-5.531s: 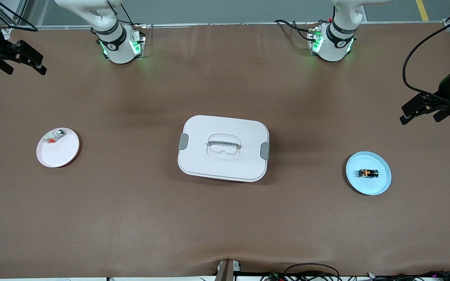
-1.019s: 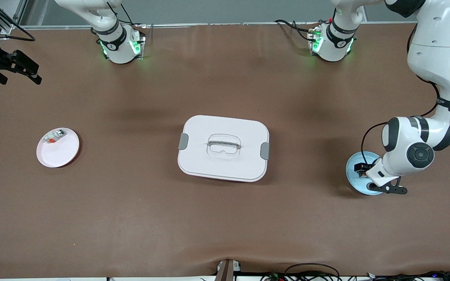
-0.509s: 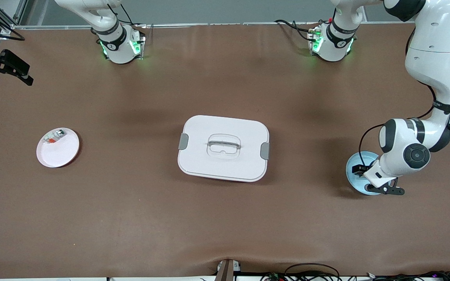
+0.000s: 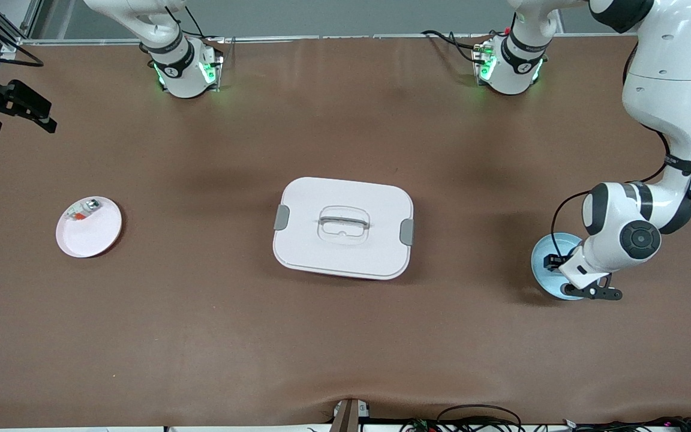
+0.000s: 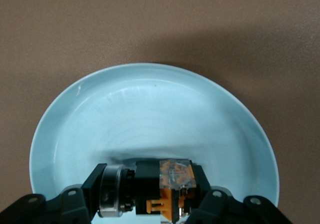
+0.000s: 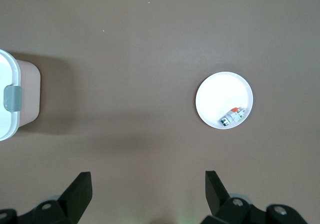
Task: Transfer orange switch to right arm and place
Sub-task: 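Close the left gripper on the black-and-orange switch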
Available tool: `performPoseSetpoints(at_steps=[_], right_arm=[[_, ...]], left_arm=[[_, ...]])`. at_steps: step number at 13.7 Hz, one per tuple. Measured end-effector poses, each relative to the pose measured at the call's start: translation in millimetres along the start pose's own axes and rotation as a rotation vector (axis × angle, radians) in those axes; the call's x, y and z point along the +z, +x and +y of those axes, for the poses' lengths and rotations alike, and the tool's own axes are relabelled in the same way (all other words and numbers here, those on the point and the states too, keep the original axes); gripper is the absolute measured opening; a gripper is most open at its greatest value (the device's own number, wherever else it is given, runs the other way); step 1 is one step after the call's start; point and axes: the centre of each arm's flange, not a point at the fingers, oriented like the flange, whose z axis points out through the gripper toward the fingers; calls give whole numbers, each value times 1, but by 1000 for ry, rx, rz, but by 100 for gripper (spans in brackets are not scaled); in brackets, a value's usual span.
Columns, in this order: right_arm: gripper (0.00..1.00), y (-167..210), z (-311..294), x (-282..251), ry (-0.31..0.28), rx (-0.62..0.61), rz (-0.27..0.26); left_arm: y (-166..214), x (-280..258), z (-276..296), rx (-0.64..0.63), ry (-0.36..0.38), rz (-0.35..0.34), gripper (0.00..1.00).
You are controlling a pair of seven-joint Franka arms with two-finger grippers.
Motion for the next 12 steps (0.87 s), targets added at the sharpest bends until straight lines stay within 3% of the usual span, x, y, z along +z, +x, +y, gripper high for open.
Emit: performPoseSetpoints(at_steps=[12], right_arm=[[100,0,0,1,0,16,-4]], left_arm=[[11,-20,-7,-9,9,42,72]])
